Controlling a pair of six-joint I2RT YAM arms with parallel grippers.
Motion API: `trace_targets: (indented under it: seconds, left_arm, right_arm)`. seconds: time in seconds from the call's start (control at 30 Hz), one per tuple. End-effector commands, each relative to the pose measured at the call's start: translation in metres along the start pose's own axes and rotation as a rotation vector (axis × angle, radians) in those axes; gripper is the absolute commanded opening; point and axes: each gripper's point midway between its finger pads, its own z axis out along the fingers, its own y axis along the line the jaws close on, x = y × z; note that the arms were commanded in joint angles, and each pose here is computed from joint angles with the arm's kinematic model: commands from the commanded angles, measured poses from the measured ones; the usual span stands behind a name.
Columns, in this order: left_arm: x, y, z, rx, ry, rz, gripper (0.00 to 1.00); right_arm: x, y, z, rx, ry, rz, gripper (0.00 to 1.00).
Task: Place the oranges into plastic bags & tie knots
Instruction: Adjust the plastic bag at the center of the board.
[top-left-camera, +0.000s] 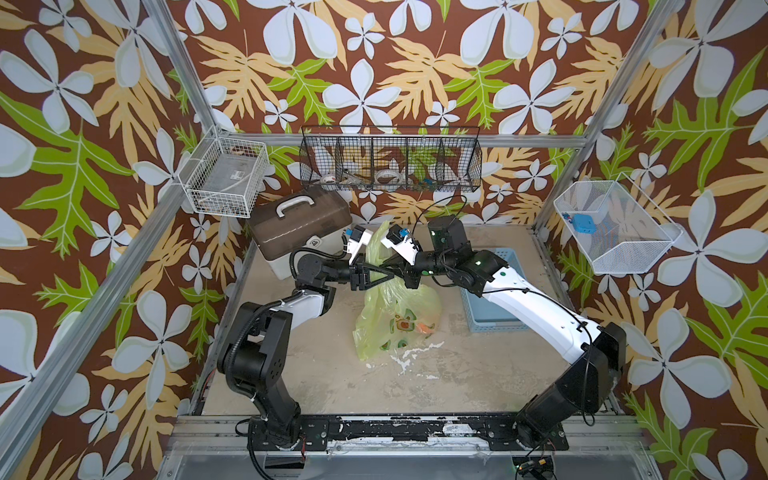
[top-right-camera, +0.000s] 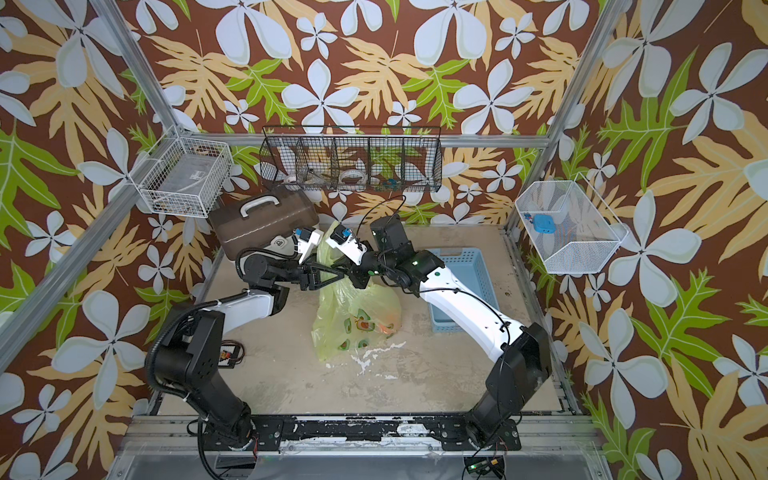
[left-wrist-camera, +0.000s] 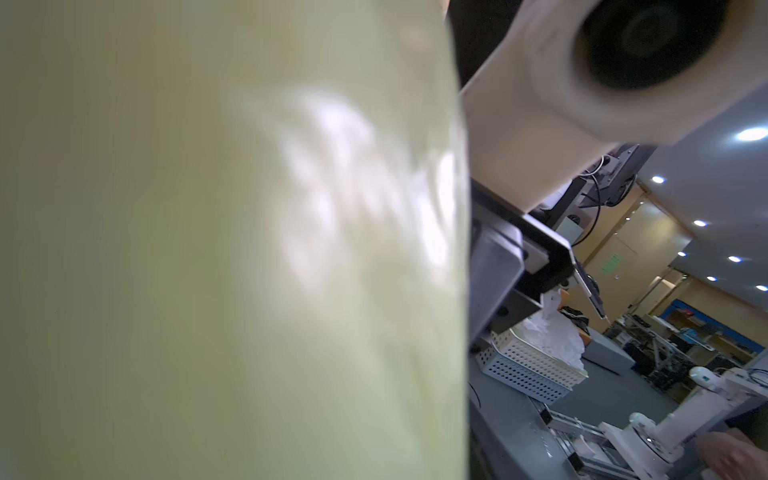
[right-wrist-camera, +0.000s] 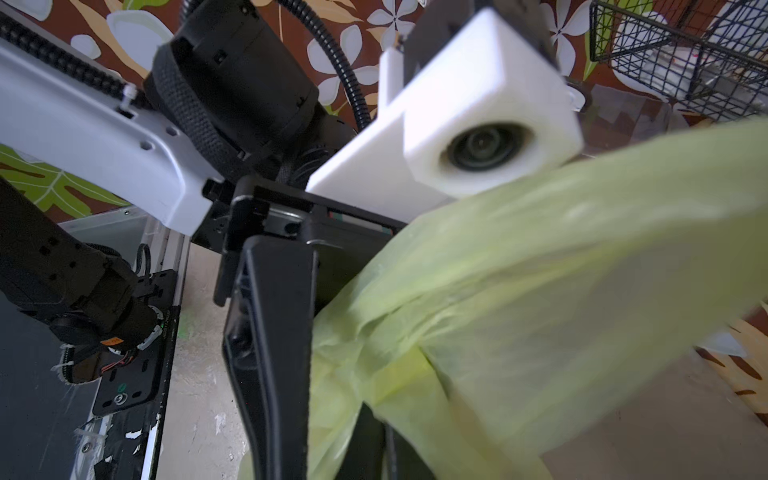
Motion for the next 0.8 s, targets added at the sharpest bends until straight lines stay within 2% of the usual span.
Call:
trace_targets:
  seconds: [0.0, 0.03, 0.07, 0.17, 0.33, 0.43, 0.57, 0.73, 0.77]
  left_arm:
    - [0.031, 0.049, 0.010, -0.285, 0.181, 0.154, 0.49]
    - [0.039, 0.052, 0.014, -0.296, 0.233, 0.152, 0.49]
    - [0.040, 0.052, 0.016, -0.280, 0.235, 0.124, 0.49]
    - [0.041, 0.058, 0.015, -0.299, 0.226, 0.114, 0.49]
    - [0.046, 0.048, 0.016, -0.249, 0.200, 0.117, 0.50]
    - [0.043, 0.033, 0.013, -0.199, 0.149, 0.141, 0.52]
    - [0.018, 0.004, -0.004, -0.135, -0.026, 0.158, 0.58]
    - [0.023, 0.010, -0.005, -0.125, -0.021, 0.104, 0.59]
    - [0.025, 0.012, -0.005, -0.130, -0.016, 0.096, 0.59]
  right_arm:
    - [-0.008, 0.008, 0.000, -0.032, -0.027, 0.004, 0.00]
    - [-0.007, 0.009, 0.001, -0.036, -0.026, 0.006, 0.00]
    - [-0.007, 0.010, 0.002, -0.040, -0.027, 0.006, 0.00]
    - [-0.010, 0.013, 0.003, -0.045, -0.038, 0.005, 0.00]
    - [-0.011, 0.003, 0.003, 0.012, -0.040, 0.016, 0.00]
    - [-0.001, -0.012, 0.007, 0.069, 0.003, 0.032, 0.00]
    - [0.010, -0.021, 0.005, 0.072, 0.008, 0.062, 0.00]
    - [0.005, -0.018, 0.000, 0.040, -0.018, 0.065, 0.00]
    - [0.002, -0.011, 0.000, -0.001, -0.026, 0.062, 0.00]
